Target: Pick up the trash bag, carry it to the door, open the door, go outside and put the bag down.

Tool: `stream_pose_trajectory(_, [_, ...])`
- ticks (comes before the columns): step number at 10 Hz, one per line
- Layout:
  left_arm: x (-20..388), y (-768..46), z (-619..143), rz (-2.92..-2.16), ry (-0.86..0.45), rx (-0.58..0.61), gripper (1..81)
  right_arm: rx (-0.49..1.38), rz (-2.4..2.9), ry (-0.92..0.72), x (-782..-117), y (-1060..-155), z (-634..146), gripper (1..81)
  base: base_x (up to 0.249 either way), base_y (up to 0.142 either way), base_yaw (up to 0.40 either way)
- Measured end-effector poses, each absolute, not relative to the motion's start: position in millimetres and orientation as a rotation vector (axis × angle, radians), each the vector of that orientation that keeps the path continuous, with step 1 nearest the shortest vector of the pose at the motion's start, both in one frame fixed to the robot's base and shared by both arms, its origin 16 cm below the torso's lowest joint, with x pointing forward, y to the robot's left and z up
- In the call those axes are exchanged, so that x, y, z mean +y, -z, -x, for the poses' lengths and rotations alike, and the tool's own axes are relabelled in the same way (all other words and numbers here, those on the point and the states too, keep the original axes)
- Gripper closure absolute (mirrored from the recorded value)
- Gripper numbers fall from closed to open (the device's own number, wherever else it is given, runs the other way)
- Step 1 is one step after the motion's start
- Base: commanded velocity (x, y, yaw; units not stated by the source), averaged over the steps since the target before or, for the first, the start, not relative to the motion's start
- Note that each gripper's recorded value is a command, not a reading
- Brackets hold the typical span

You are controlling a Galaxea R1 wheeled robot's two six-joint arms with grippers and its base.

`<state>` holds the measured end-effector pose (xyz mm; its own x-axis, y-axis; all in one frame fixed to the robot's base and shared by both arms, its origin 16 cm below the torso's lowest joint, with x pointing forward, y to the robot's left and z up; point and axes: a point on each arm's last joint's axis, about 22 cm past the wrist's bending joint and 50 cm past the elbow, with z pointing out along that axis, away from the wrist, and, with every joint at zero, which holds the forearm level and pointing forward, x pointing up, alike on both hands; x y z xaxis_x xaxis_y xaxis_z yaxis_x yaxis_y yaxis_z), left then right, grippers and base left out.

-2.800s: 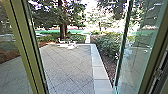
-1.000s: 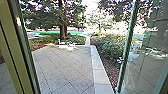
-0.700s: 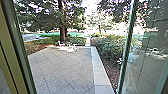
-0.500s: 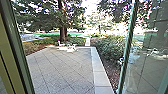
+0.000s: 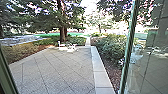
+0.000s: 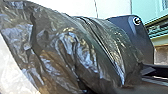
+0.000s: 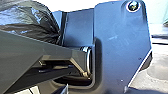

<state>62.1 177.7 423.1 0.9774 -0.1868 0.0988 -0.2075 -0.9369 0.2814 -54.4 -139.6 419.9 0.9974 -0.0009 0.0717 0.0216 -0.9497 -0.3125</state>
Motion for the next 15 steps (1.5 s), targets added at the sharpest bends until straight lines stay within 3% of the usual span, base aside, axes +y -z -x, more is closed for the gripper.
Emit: stream_pose_trajectory(15, [178,-424,-70,-2.831,-0.118,-0.295,81.1,-0.017,2.827,0.116,-142,-420,47,1.0,0.109,0.000,0.000])
